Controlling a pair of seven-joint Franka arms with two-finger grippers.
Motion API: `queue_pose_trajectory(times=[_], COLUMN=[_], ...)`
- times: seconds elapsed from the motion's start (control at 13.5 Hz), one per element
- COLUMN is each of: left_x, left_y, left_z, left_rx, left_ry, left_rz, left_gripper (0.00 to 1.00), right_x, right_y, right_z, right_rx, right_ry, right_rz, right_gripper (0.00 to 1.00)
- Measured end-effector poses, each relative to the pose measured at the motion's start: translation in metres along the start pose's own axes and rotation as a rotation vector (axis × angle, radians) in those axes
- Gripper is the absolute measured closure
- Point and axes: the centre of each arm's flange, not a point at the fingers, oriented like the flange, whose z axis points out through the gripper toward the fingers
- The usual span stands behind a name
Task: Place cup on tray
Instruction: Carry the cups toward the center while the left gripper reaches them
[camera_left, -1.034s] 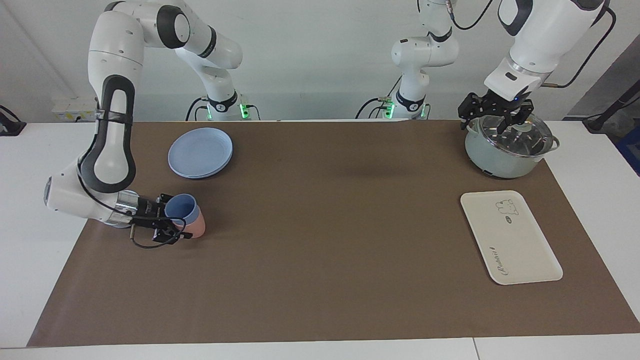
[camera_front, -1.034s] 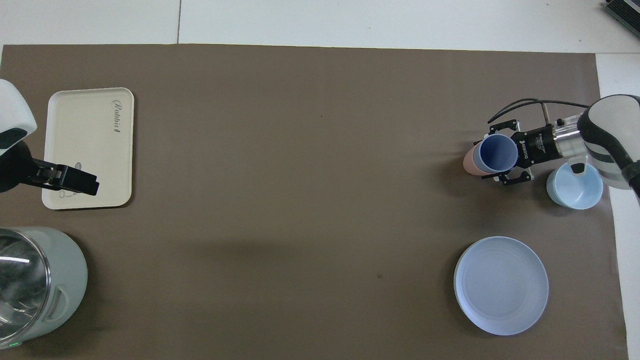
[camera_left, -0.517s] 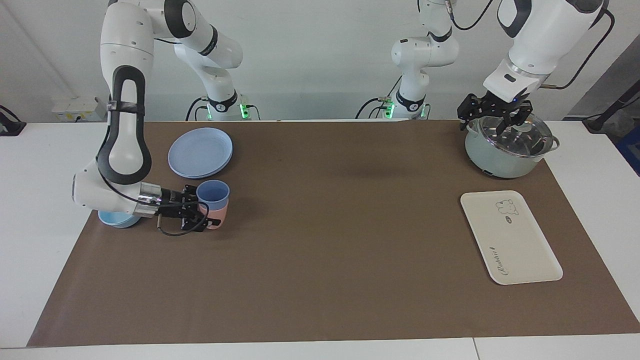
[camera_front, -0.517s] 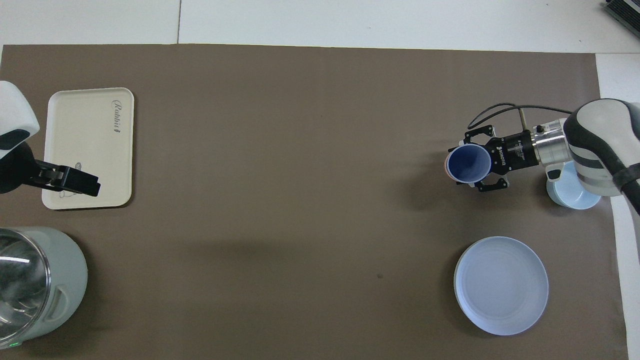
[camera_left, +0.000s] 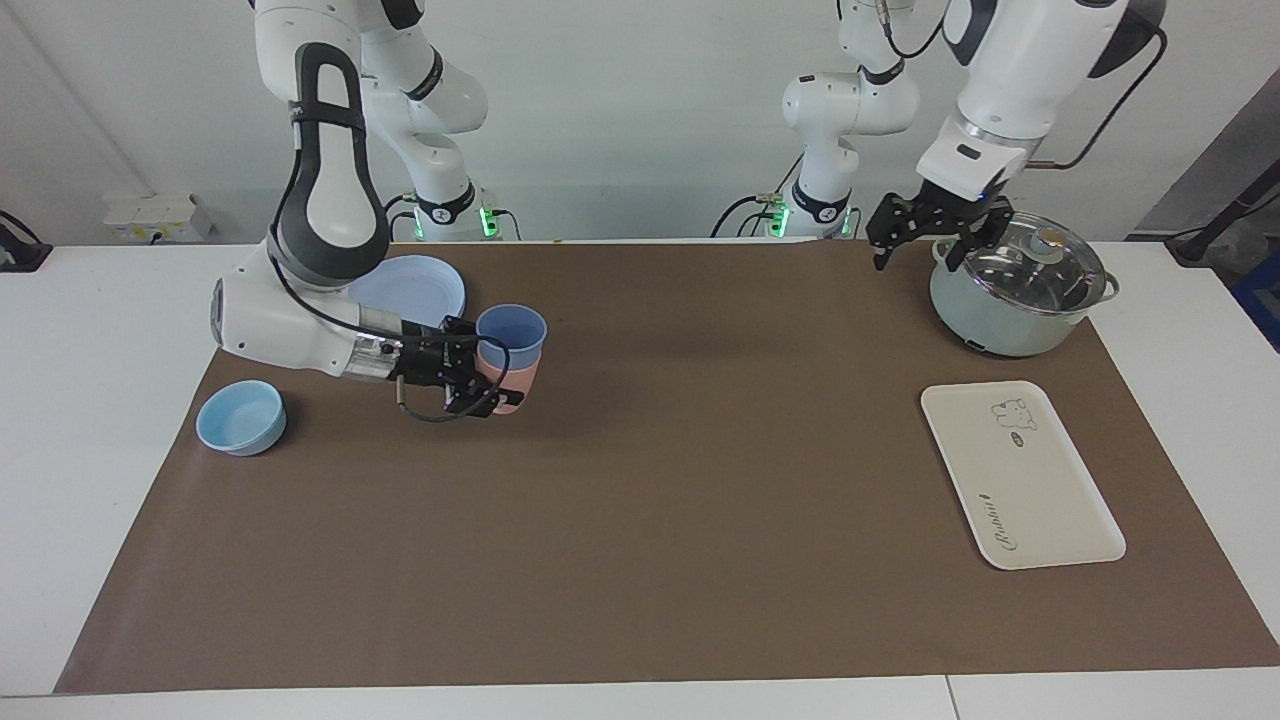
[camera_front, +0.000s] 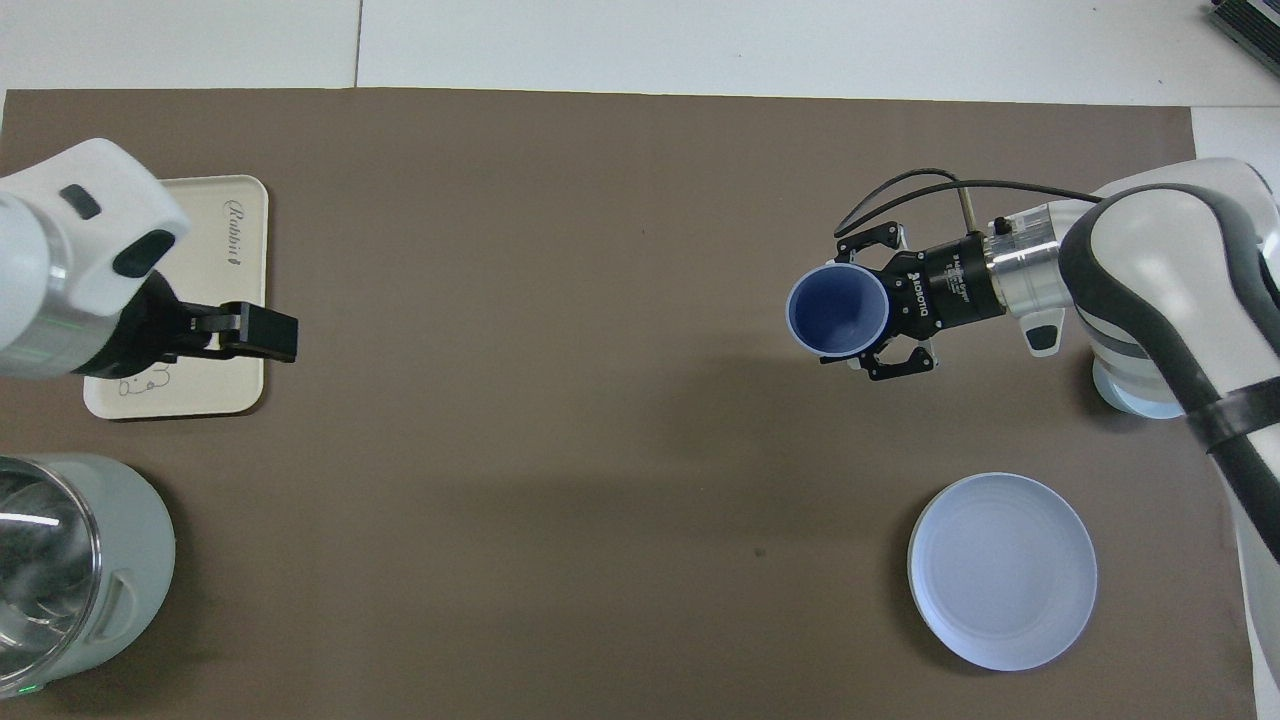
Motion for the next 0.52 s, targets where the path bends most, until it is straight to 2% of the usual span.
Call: queue_pose_trajectory(times=[0.3,0.52], left_x=[-0.024,-0.04], left_y=[0.086,0.136], left_z=[-0.011,-0.021], left_rx=[-0.192,-0.346], left_ry=[0.093,0.177], left_rz=[-0.273,-0.402], left_gripper=[0.0,0.0], right_x=[-0.064,-0.1], right_y=[-0.011,-0.016], right_z=[0.029,0.054], right_rx=[0.094,0.151], right_ry=[0.002,0.021], right_rz=[0.07,0.109], right_gripper=[0.21,0.21])
